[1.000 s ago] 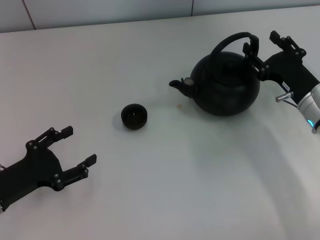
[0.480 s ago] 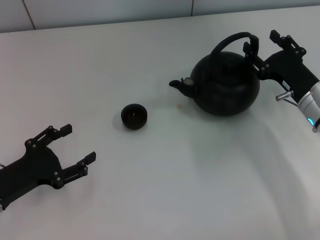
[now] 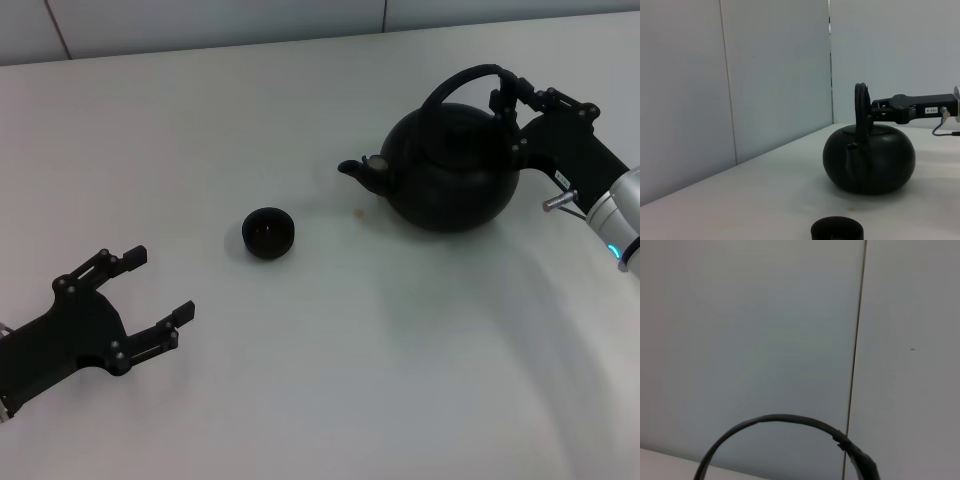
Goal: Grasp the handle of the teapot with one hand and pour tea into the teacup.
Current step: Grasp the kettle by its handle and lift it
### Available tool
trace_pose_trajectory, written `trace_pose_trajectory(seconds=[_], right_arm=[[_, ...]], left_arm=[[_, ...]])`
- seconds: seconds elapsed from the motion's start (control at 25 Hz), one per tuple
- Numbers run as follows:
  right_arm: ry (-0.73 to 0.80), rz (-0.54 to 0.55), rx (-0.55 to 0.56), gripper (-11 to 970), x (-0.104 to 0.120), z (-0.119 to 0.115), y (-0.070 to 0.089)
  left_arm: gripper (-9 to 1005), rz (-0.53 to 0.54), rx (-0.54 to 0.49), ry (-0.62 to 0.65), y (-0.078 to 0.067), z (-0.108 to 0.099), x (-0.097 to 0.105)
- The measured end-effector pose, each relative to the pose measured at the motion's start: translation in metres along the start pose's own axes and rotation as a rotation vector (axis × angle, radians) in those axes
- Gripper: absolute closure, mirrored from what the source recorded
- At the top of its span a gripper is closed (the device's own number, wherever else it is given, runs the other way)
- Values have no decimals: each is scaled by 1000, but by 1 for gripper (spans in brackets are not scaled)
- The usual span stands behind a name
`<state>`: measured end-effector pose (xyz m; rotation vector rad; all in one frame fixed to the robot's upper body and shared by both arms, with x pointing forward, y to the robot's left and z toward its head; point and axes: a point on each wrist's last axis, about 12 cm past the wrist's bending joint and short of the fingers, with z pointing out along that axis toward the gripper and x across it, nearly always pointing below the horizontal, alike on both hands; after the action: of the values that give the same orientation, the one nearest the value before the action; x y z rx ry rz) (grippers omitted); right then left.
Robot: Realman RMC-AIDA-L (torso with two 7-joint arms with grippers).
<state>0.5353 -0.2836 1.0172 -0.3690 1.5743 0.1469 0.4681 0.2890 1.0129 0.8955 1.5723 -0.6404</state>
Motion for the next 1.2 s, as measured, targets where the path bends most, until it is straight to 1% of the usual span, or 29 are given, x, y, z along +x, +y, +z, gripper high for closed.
trace_pose_trajectory(seconds=[0.24,0.32,0.52,0.88,1.2], right_arm=[[4,60,7,632,1,-1,-3],[1,61,8,670,0,-1,-3],[-21,62,7,881,-2,-2,-3],[-40,63,0,881,-5,-1,-2],[-79,68,-20,882,-13,7,-1]], left_arm=[[137,-1,0,-1,0,0,0],[137,-2,-1,-1,0,0,0],[137,-3,0,-2,0,0,0],[137,-3,-1,-1,-1,0,0],[137,-1,-1,-1,0,0,0]])
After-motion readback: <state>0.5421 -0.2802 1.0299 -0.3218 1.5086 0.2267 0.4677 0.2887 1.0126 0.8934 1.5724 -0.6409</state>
